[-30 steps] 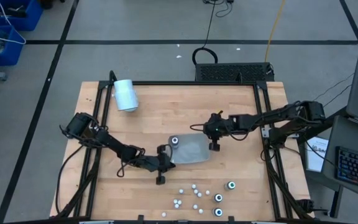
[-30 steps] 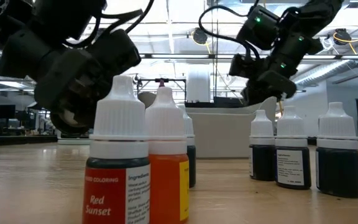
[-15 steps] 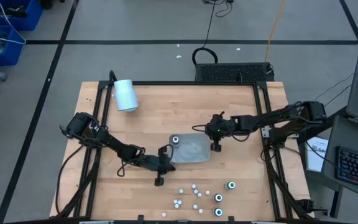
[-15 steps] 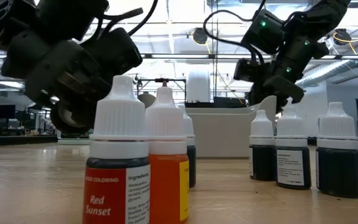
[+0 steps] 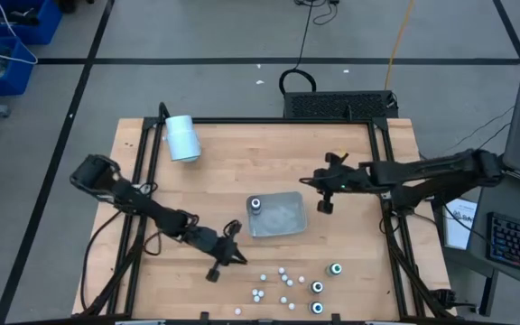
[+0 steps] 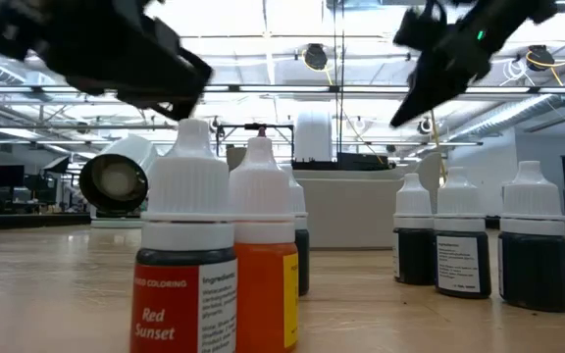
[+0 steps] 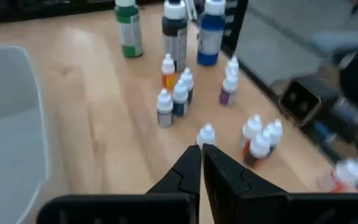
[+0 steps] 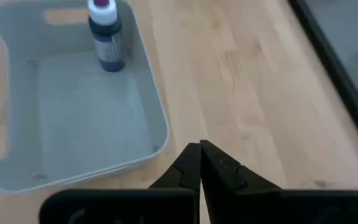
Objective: Pick & Place food coloring
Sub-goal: Adjust the bin on the table
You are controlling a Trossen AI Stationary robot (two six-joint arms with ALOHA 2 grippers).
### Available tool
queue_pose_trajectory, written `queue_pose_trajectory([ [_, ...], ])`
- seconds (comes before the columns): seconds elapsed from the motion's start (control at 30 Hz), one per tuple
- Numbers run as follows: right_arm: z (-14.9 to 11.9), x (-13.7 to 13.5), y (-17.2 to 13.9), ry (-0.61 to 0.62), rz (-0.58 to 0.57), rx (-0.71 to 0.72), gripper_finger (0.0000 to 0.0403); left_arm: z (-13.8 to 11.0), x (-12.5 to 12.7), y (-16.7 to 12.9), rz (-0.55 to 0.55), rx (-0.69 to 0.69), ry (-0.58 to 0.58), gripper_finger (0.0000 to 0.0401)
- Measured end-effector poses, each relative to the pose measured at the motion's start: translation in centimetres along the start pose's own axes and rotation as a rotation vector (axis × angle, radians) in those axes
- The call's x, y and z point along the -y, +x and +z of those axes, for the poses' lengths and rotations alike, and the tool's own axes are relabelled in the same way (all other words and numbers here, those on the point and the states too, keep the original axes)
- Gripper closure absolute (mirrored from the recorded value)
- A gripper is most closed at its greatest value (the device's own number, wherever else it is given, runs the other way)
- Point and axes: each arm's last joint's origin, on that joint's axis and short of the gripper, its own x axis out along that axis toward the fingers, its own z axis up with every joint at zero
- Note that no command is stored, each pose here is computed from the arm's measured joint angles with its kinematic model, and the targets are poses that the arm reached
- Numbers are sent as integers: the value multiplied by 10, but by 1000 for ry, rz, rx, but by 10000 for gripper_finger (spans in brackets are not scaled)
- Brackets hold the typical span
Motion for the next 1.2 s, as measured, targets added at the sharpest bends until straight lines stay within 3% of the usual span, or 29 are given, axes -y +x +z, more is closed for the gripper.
queue_pose_trajectory([
  [0.17,14,-8,-38,20,29,48,403,19,10,-34,109,-10,114,375],
  [0.3,10,-19,-58,39,97,50,403,29,17,-62,239,4,137,375],
  [0.4,4,-27,-67,52,131,36,403,27,20,-77,291,47,131,375],
  [0.5,0,-33,-68,78,95,26,403,13,16,-80,342,54,63,375],
  [0.87,-41,-57,2,142,-10,-232,403,-68,-27,-64,582,-56,-328,375],
  [0.97,-45,-62,16,146,-34,-262,403,-74,-38,-54,626,-78,-362,375],
  [1.2,-50,-71,46,141,-62,-305,403,-76,-58,-32,583,-81,-381,375],
])
